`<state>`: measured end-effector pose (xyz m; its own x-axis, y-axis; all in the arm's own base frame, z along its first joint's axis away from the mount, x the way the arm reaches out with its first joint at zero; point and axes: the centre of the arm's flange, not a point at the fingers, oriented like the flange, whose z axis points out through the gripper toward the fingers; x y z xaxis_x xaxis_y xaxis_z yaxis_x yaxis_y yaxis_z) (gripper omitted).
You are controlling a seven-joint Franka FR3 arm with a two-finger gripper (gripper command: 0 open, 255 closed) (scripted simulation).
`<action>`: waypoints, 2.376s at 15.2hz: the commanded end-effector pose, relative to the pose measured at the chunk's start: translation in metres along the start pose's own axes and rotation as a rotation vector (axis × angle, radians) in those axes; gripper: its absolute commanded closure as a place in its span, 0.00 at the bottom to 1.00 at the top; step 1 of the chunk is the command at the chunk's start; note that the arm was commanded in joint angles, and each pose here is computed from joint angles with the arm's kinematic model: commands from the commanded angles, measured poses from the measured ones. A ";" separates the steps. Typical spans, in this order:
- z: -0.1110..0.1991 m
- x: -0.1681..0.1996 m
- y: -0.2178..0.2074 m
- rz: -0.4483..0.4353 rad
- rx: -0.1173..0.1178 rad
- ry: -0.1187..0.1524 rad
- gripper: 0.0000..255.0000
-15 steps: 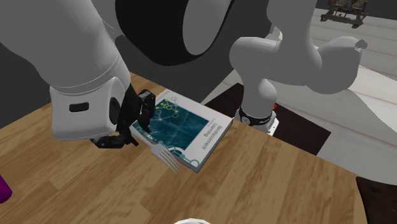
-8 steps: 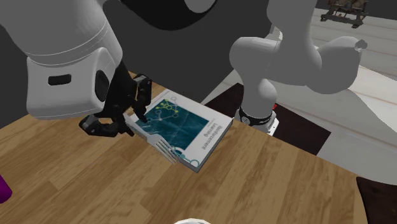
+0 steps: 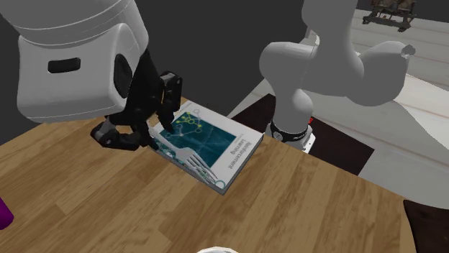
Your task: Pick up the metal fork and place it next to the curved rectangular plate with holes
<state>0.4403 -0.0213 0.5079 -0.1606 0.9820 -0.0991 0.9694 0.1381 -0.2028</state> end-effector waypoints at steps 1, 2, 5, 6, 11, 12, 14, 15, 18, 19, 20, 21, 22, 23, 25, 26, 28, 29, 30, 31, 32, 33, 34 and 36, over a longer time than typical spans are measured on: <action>0.000 0.023 0.000 0.001 0.000 0.000 1.00; -0.002 0.037 0.000 0.001 0.000 0.000 1.00; -0.006 0.076 -0.002 0.001 0.000 0.000 1.00; -0.007 0.089 -0.002 0.001 0.000 0.000 1.00; -0.013 0.155 -0.005 0.001 0.000 0.000 1.00; -0.015 0.168 -0.005 0.001 0.000 0.000 1.00; -0.017 0.194 -0.007 0.001 0.000 0.000 1.00; -0.018 0.207 -0.007 0.001 0.000 0.000 1.00; -0.022 0.247 -0.009 0.001 0.000 0.000 1.00; -0.024 0.260 -0.009 0.001 0.000 0.000 1.00; -0.025 0.273 -0.010 0.001 0.000 0.000 1.00; -0.026 0.286 -0.010 0.001 0.000 0.000 1.00; -0.027 0.299 -0.011 0.001 0.000 0.000 1.00; -0.029 0.312 -0.011 0.001 0.000 0.000 1.00; -0.024 0.319 -0.011 0.001 0.000 0.000 1.00; -0.019 0.319 -0.009 0.001 0.000 0.000 1.00; -0.009 0.320 -0.007 0.001 0.000 0.000 1.00; -0.004 0.321 -0.006 0.001 0.000 0.000 1.00; 0.002 0.321 -0.005 0.001 0.000 0.000 1.00; 0.007 0.322 -0.004 0.001 0.000 0.000 1.00; 0.012 0.322 -0.003 0.001 0.000 0.000 1.00; 0.017 0.323 -0.002 0.001 0.000 0.000 1.00; 0.022 0.324 -0.001 0.001 0.000 0.000 1.00; 0.032 0.325 0.001 0.001 0.000 0.000 1.00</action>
<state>0.3841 0.2924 0.4496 -0.1594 0.9822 -0.0995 0.9695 0.1367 -0.2036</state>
